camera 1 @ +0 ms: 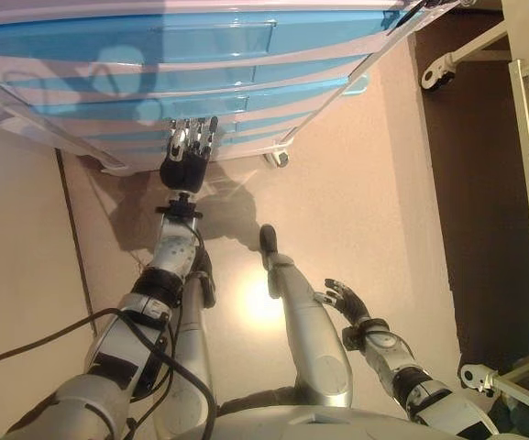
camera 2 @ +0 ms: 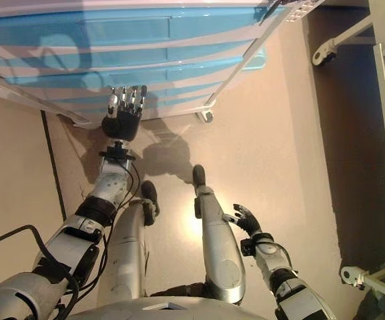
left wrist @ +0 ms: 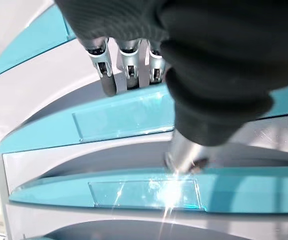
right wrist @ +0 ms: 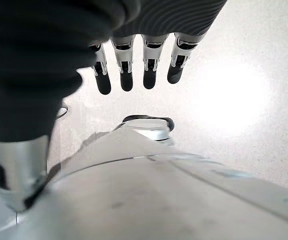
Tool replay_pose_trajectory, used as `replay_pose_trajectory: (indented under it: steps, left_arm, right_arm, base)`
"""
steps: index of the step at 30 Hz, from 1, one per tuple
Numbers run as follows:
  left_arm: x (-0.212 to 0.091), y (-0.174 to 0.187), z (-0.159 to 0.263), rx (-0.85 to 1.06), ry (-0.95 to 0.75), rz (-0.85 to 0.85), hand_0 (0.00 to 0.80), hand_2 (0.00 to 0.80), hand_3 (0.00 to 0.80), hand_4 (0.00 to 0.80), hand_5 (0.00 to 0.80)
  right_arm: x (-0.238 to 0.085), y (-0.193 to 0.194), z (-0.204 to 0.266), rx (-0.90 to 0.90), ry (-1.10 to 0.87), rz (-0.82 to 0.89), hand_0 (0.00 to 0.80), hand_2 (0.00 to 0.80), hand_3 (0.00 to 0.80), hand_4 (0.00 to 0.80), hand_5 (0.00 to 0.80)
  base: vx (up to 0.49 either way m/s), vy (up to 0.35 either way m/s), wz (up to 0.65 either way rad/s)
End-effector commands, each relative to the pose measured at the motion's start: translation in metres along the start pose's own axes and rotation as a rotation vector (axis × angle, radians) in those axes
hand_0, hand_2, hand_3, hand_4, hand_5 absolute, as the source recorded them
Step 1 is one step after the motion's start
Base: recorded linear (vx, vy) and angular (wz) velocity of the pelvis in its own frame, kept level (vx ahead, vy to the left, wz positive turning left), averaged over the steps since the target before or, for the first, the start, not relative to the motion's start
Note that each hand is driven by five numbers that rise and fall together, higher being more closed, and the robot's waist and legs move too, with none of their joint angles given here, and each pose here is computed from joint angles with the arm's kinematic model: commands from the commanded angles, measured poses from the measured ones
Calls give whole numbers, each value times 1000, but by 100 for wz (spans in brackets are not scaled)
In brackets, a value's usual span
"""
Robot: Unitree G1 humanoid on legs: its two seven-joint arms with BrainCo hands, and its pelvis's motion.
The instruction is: Open the drawer and pick up the medicine
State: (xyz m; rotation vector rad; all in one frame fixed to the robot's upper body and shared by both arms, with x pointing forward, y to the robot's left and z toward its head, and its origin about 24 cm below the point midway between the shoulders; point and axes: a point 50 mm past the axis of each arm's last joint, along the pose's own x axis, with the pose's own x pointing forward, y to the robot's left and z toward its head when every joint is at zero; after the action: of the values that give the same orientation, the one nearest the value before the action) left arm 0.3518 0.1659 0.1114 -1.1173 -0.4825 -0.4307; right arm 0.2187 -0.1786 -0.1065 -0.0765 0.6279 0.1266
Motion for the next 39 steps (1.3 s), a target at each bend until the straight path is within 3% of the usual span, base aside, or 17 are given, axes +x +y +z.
replay_pose_trajectory:
  steps: [1, 9, 17, 19, 26, 27, 30, 32, 35, 36, 38, 39]
  left_arm:
    - [57, -153, 10, -75, -196, -894, 800, 800, 800, 800, 800]
    - [27, -130, 8, -104, -210, -832, 800, 800, 800, 800, 800]
    - [-26, -81, -3, -144, -144, -623, 800, 800, 800, 800, 800]
    - [-45, -61, -3, -157, -131, -512, 615, 615, 615, 615, 615]
    - [-136, 7, 4, -247, -21, -172, 640, 640, 640, 640, 640]
    - [-152, 14, 4, -262, 5, -129, 590, 590, 590, 590, 590]
    - [-211, 32, 3, -293, 76, 66, 587, 587, 587, 587, 587]
    - [-247, 40, 3, -304, 110, 214, 750, 750, 750, 750, 750]
    - [-295, 46, 5, -295, 178, 442, 800, 800, 800, 800, 800]
    - [-311, 47, 6, -279, 205, 527, 734, 734, 734, 734, 734]
    - [-331, 48, 9, -240, 261, 650, 455, 455, 455, 455, 455]
    - [-342, 49, 11, -182, 308, 735, 66, 66, 66, 66, 66]
  right_arm:
    - [-25, -26, -40, -98, 133, -70, 0, 0, 0, 0, 0]
    - [-29, -31, -44, -169, 155, -88, 0, 0, 0, 0, 0]
    - [-28, -48, -38, -284, 175, -128, 0, 0, 0, 0, 0]
    - [-26, -55, -30, -296, 167, -146, 0, 0, 0, 0, 0]
    - [-22, -76, -12, -336, 166, -187, 0, 0, 0, 0, 0]
    - [-22, -78, -11, -336, 169, -193, 0, 0, 0, 0, 0]
    - [-23, -86, -9, -329, 176, -209, 0, 0, 0, 0, 0]
    - [-25, -88, -10, -325, 181, -211, 0, 0, 0, 0, 0]
    - [-27, -88, -16, -299, 191, -216, 0, 0, 0, 0, 0]
    - [-28, -88, -19, -290, 198, -218, 0, 0, 0, 0, 0]
    - [-32, -89, -25, -282, 215, -222, 0, 0, 0, 0, 0]
    - [-34, -89, -30, -280, 228, -220, 0, 0, 0, 0, 0]
  base:
    - [77, 16, 16]
    - [-67, -25, 17]
    - [-97, -63, 22]
    - [-98, -73, 28]
    - [-37, -54, 28]
    - [25, -18, 40]
    - [41, 18, 34]
    - [69, 50, 27]
    - [96, 64, 29]
    - [86, 69, 19]
    - [104, 98, 24]
    - [134, 119, 24]
